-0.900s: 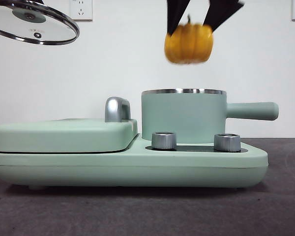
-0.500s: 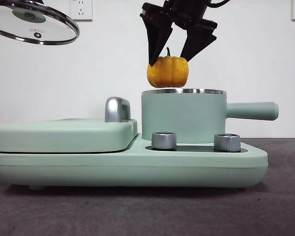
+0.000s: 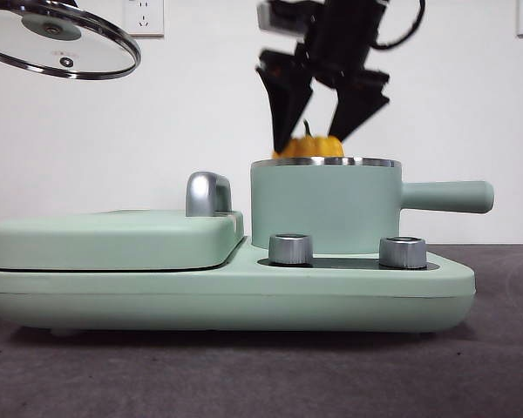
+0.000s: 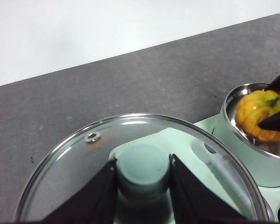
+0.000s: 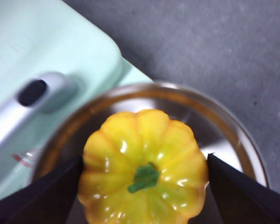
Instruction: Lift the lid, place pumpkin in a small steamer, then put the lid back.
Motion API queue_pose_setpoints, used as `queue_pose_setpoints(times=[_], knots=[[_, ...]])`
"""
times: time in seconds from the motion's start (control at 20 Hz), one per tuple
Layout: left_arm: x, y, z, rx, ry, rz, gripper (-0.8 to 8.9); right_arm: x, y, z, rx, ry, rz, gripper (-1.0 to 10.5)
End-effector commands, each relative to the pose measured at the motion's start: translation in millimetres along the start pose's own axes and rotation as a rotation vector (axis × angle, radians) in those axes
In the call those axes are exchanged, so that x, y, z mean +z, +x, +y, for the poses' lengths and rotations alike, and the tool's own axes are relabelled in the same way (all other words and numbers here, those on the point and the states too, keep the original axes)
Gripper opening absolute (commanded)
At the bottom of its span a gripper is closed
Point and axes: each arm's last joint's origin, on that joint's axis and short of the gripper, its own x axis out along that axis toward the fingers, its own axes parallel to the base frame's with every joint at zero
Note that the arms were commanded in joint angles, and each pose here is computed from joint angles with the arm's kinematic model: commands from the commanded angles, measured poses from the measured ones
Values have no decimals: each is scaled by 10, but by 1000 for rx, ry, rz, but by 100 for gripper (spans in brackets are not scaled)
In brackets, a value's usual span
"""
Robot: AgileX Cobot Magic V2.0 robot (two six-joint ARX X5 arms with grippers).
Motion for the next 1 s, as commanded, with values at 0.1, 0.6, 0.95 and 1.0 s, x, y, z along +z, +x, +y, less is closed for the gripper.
queue_pose_setpoints(times=[0.1, 0.6, 0.95, 1.0], knots=[[74, -22, 1, 1, 16, -46, 11, -40, 146, -34, 25, 0, -5, 360], [72, -13, 3, 1, 16, -44, 11, 4, 222, -51, 38, -2, -107, 360], [73, -13, 3, 1, 15, -44, 11, -67, 466, -29, 88, 12, -33, 360], [72, -13, 3, 1, 15, -44, 11, -82, 502, -14, 90, 11, -18, 360]])
